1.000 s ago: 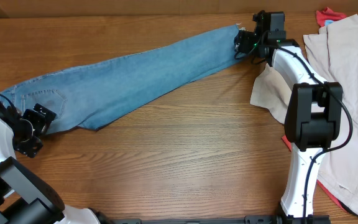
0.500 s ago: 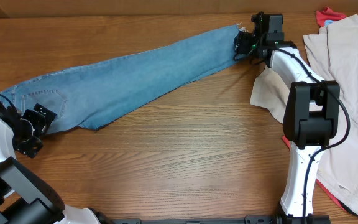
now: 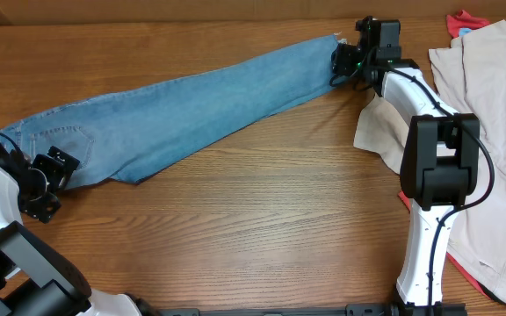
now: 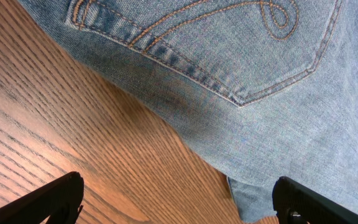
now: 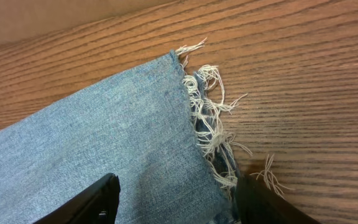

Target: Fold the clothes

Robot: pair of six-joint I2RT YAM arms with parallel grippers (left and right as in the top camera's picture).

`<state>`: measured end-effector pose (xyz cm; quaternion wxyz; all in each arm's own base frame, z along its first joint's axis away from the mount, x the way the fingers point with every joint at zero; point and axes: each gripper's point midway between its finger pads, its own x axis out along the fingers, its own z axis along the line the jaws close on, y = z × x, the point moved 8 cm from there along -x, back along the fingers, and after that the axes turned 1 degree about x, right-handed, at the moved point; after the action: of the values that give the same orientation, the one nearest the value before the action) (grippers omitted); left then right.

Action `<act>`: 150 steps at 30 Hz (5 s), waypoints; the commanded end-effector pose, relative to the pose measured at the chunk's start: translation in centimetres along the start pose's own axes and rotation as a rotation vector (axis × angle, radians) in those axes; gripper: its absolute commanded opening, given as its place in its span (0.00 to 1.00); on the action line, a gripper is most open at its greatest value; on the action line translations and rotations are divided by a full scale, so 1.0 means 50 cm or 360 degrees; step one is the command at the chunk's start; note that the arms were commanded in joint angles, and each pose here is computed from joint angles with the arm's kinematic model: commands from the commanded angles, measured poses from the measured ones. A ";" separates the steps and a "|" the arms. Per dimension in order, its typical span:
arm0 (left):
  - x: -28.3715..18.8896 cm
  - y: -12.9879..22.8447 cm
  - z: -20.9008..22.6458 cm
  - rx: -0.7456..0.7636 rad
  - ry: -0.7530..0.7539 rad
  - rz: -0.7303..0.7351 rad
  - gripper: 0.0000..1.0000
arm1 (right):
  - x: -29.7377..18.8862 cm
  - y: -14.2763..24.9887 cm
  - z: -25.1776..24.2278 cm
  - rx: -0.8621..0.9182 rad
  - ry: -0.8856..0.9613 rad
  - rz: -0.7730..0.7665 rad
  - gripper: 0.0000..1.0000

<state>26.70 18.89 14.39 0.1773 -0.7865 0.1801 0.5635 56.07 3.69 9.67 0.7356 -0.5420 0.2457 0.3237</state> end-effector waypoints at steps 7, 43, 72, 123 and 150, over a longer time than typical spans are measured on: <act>-0.002 -0.005 -0.004 0.0050 -0.0006 -0.0008 1.00 | 0.035 0.046 -0.015 -0.0014 0.0033 0.0102 0.58; -0.002 -0.004 -0.003 0.0049 -0.0008 -0.0003 1.00 | -0.081 -0.003 -0.092 0.0076 0.0400 0.0154 0.57; -0.002 -0.001 -0.002 0.0061 -0.0014 0.0012 1.00 | -0.072 0.024 -0.065 0.0114 0.0166 0.0306 0.04; -0.002 -0.012 -0.007 0.0173 0.0011 -0.0040 1.00 | -0.422 0.066 -0.032 0.0190 0.0831 0.0872 0.04; -0.002 -0.012 -0.007 0.0172 0.0012 -0.0040 1.00 | -0.361 0.245 0.445 -0.0718 0.0257 0.0797 0.04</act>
<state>26.94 19.16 14.45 0.2153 -0.7810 0.1938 0.5533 35.52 22.28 21.70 0.4760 -0.6387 0.3659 0.4813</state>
